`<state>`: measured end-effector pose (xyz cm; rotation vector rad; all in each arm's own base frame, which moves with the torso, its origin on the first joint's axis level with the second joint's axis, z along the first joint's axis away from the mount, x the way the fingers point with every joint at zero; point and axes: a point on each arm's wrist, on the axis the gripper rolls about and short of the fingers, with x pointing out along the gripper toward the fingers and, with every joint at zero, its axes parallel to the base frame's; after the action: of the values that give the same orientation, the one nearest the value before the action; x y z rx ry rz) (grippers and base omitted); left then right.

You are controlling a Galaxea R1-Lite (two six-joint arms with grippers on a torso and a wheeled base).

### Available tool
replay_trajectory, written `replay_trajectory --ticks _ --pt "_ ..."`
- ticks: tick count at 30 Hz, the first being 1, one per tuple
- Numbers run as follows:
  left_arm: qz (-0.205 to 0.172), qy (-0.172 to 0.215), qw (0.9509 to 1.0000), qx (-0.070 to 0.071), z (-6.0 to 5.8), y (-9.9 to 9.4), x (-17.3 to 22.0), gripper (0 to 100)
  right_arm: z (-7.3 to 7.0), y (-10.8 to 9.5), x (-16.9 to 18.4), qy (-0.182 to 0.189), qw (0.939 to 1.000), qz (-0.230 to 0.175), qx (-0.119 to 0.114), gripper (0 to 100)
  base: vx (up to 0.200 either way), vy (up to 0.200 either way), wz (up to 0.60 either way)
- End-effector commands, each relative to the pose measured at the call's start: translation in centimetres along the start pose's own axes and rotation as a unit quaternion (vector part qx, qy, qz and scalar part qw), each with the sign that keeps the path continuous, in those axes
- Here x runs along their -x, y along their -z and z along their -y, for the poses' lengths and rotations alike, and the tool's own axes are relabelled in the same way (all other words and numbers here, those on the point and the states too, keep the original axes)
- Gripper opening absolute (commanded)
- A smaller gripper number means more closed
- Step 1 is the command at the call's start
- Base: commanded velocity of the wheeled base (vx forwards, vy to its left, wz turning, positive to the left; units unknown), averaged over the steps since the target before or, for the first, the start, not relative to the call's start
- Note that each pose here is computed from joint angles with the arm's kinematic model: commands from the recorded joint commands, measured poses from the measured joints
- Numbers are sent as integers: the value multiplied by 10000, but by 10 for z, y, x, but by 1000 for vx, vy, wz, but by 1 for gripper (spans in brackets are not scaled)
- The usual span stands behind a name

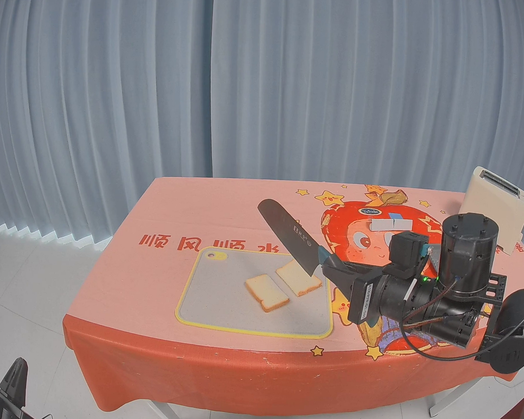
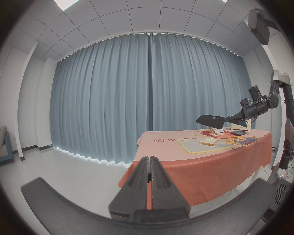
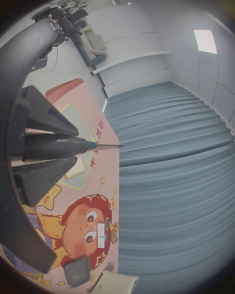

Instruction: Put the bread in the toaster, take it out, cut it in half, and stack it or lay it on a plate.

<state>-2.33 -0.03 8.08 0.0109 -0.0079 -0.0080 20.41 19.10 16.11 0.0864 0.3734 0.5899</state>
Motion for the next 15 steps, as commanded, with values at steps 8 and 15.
replay_trajectory --ticks 8,15 --pt "-70 -1 10000 1 0 5 -1 0 0 -4 4 6 10000 97 -17 0 0 0 0" --pt "-70 -1 10000 1 0 5 -1 0 0 -14 15 -41 9995 321 -49 0 0 0 0"
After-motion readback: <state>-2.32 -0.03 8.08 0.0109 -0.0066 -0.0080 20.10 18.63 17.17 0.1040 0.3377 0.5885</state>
